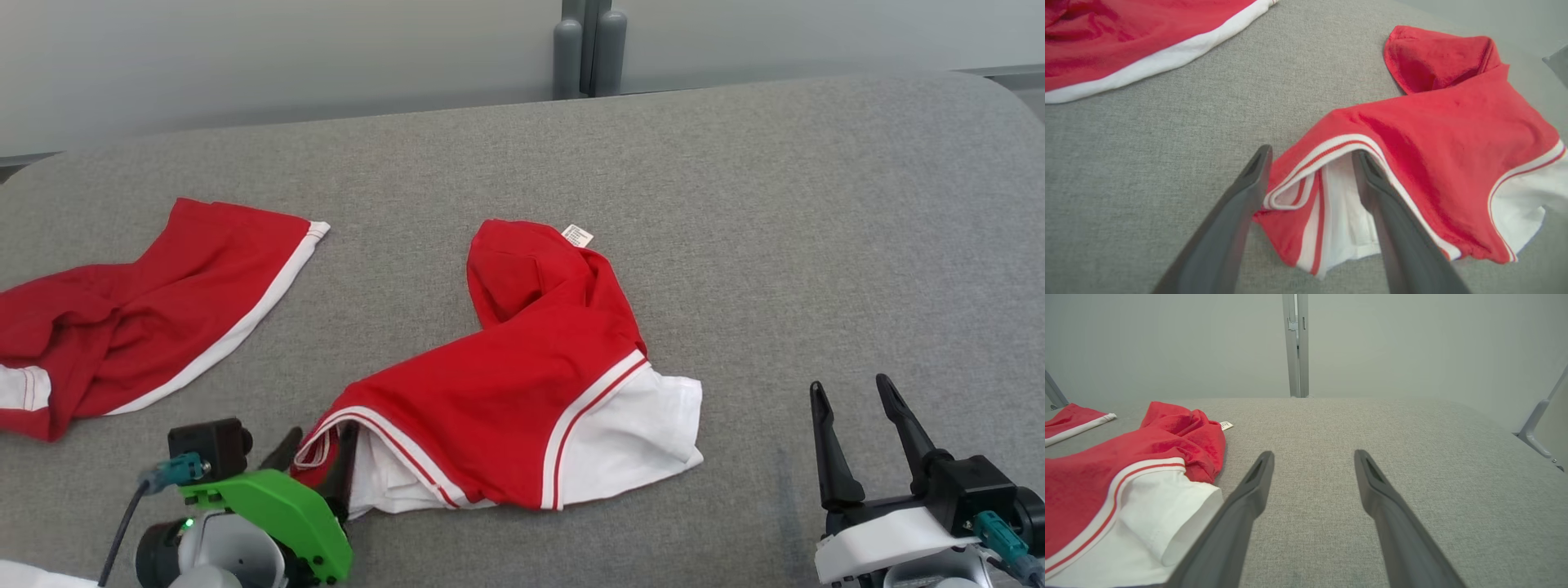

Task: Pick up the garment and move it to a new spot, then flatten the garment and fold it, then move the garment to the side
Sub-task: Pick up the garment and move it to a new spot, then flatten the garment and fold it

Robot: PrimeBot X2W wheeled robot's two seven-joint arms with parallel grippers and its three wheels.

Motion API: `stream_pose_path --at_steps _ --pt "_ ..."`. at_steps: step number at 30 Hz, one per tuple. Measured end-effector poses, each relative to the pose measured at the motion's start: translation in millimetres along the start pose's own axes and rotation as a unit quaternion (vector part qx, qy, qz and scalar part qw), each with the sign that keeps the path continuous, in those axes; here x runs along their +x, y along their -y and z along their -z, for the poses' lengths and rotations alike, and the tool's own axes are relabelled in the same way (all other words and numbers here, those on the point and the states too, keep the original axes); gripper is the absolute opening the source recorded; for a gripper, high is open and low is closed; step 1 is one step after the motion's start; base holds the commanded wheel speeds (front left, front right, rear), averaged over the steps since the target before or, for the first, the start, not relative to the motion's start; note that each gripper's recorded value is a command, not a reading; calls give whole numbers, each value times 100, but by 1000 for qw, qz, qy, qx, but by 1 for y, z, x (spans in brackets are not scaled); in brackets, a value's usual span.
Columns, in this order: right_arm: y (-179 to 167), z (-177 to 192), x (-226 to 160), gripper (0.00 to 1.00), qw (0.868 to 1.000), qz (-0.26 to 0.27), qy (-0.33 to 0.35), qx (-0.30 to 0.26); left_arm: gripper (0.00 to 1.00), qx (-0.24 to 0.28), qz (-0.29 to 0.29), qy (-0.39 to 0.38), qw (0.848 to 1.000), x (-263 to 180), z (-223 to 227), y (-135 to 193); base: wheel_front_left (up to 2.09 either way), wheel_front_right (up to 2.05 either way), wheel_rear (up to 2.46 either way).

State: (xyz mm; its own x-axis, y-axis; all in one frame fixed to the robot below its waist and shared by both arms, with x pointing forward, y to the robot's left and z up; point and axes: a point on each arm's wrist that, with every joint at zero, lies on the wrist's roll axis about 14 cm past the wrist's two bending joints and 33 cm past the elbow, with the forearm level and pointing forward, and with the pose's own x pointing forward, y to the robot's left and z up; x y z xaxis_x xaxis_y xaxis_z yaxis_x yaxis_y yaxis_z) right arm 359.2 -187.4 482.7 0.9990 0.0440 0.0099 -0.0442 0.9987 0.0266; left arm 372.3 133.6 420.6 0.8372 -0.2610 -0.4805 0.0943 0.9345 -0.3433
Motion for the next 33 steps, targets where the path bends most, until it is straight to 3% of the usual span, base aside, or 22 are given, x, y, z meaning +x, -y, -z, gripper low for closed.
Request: stream_pose_path --at_steps 3,8,14,23,24,25,26,33 --pt "-1 1 1 100 1000 -2 -1 0 100 -27 24 -3 999 -13 3 18 0 0 0" --pt "-6 4 5 100 1000 -10 -5 2 100 -80 4 -26 996 -25 20 10 0 0 0" --pt "-9 4 7 100 1000 -14 -4 3 100 -104 -34 -55 992 -23 44 -11 0 0 0" --pt "-5 3 4 100 1000 -8 -4 -1 100 -143 -21 -91 985 -17 70 -1 0 0 0" --pt "-4 3 4 100 1000 -8 -4 -1 92 -147 -22 -89 985 -15 70 -2 0 0 0" --pt "-4 3 4 100 1000 -7 -4 -1 33 -156 -17 -85 984 -13 68 0 0 0 0" --pt "-4 3 4 100 1000 -7 -4 -1 0 -160 -13 -77 984 -10 65 1 0 0 0" --pt "-1 1 2 100 1000 -3 -1 -2 0 -187 31 -5 982 5 20 14 0 0 0"
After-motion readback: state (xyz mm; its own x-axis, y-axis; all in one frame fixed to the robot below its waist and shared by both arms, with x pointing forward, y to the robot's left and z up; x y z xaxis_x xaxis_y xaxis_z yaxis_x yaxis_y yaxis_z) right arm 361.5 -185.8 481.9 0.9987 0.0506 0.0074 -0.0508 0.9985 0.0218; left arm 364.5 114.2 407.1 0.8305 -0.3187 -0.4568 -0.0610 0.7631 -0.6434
